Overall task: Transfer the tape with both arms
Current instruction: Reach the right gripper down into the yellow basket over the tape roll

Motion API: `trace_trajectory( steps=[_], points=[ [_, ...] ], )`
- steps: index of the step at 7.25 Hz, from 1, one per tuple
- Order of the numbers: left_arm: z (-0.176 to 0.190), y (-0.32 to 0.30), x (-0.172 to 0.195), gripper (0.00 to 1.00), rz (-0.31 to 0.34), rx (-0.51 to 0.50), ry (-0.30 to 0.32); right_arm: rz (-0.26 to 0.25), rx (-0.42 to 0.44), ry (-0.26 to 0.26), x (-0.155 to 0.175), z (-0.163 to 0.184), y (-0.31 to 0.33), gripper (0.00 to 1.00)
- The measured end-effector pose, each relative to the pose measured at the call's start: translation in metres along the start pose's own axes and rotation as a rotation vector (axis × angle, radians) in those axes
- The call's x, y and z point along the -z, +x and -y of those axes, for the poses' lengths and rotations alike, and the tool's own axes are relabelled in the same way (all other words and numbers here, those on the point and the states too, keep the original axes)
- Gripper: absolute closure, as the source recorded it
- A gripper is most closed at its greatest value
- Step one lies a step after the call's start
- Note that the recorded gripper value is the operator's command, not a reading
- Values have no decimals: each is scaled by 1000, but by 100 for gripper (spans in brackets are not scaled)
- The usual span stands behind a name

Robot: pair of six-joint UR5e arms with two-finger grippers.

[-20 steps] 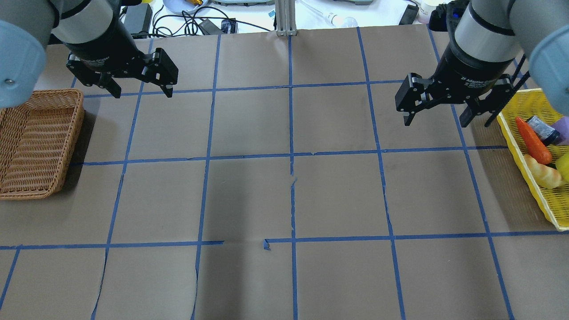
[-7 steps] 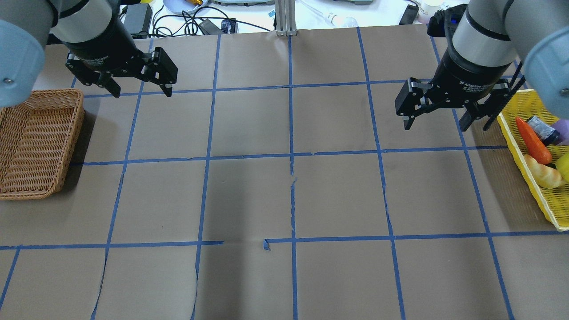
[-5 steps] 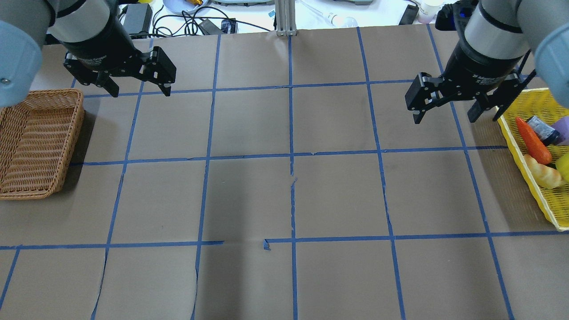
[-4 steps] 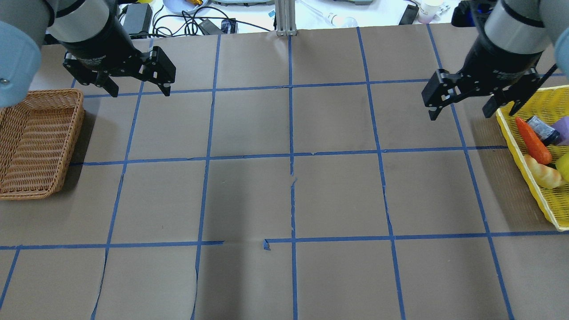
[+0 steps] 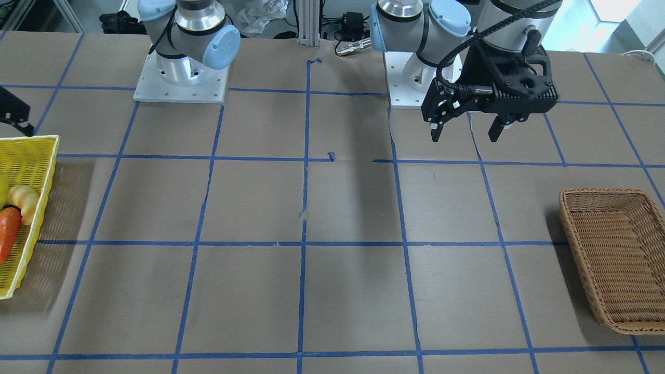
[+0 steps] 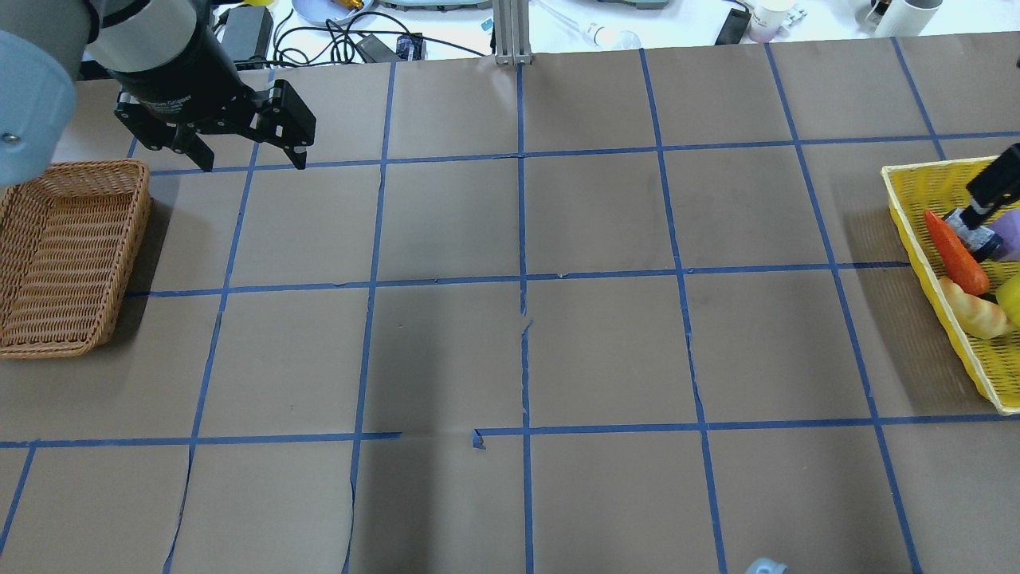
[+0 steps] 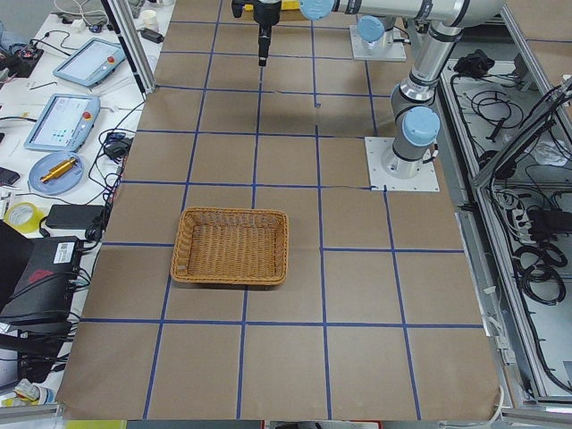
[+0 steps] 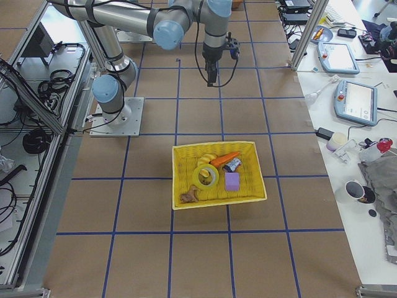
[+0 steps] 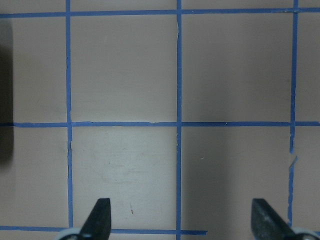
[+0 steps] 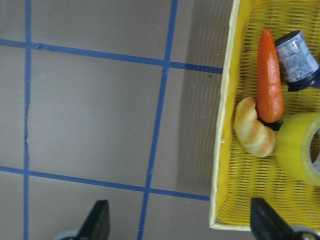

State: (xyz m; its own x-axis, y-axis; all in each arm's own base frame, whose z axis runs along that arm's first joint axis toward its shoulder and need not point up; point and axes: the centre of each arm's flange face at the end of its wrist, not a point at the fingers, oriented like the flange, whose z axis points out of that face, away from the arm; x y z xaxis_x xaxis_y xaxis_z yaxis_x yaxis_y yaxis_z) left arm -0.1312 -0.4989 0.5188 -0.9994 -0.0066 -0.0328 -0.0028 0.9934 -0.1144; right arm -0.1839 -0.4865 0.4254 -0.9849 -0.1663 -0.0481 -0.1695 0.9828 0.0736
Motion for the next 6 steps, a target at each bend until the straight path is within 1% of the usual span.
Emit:
trace_trajectory(
  steps=[1,2,3,5,6],
  points=[
    [1,1,-1,0,1,-2,-2,4,38,10,-33,-3,63,0],
    [2,2,-2,0,2,-4,-4,13,55,11,-63,-8,106,0],
    [3,3,-2,0,2,-5,-3,28,55,4,-87,-11,132,0],
    [2,2,-1,0,2,-5,0,53,47,-20,-128,-8,158,1],
    [2,2,1,0,2,-5,2,61,40,-31,-149,-4,168,13]
  ],
)
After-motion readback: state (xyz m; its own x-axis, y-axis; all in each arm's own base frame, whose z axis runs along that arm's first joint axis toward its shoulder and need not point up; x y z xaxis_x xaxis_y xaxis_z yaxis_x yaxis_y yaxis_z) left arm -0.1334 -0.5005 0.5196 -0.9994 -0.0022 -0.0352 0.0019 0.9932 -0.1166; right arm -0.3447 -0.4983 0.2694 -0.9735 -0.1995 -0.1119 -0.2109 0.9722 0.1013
